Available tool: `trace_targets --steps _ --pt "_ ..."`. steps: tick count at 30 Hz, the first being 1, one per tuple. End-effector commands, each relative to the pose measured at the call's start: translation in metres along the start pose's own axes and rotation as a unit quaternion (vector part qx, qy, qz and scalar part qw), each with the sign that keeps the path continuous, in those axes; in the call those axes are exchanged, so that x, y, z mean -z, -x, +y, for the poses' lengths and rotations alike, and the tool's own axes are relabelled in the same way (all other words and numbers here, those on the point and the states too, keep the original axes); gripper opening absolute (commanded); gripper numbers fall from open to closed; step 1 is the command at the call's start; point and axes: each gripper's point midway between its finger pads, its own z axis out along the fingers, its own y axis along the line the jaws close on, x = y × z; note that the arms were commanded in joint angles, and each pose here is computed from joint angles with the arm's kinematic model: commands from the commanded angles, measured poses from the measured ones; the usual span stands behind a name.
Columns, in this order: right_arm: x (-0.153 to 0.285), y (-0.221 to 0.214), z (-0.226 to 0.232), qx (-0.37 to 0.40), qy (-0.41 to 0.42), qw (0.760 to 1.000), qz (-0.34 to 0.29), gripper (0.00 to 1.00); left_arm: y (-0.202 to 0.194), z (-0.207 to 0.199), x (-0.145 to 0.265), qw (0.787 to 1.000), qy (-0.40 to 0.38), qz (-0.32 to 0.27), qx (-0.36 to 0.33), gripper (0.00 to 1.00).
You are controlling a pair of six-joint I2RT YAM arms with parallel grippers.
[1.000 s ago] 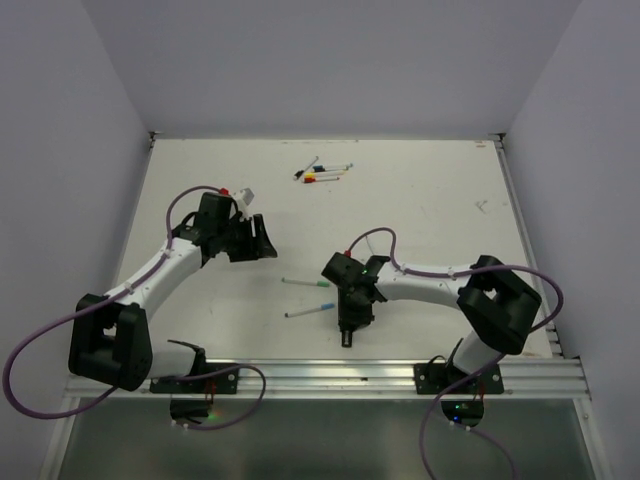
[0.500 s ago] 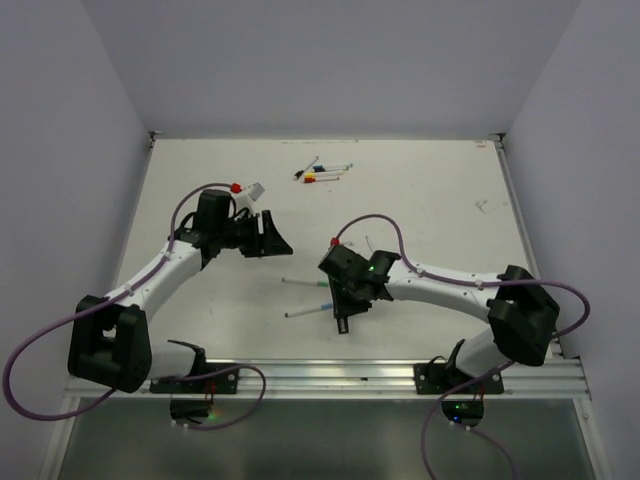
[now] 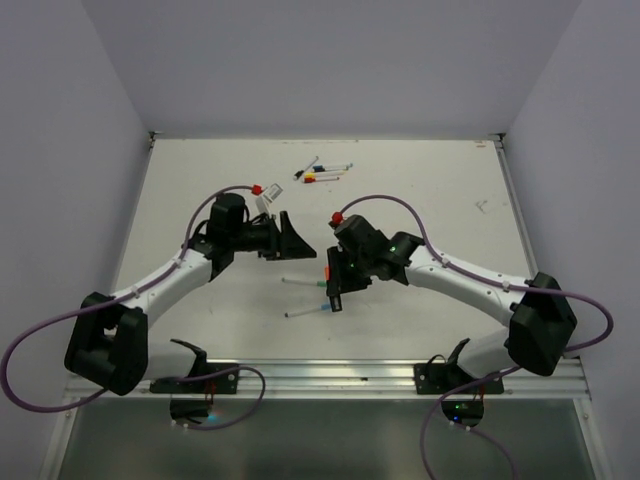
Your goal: Open the pen caps
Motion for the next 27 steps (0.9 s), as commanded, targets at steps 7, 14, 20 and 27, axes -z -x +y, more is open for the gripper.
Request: trace_targets --steps 7,14,20,27 --pt "0.015 0.026 0.033 0.025 0.066 0.997 -0.035 0.00 -0.015 -0.001 -0.024 0.999 0.015 0.018 0.041 0.67" --pt "0.017 0.030 0.037 0.025 0.075 0.996 -0.040 0.00 -0.013 0.003 -0.030 0.998 0.028 0.021 0.053 0.61" --pt "0.016 0.035 0.042 0.027 0.082 0.995 -0.044 0.00 -0.014 -0.002 -0.039 0.998 0.015 0.030 0.058 0.54" --pt "0.010 0.038 0.044 0.030 0.083 0.995 -0.040 0.00 -0.026 -0.005 -0.048 0.997 0.010 0.042 0.071 0.43"
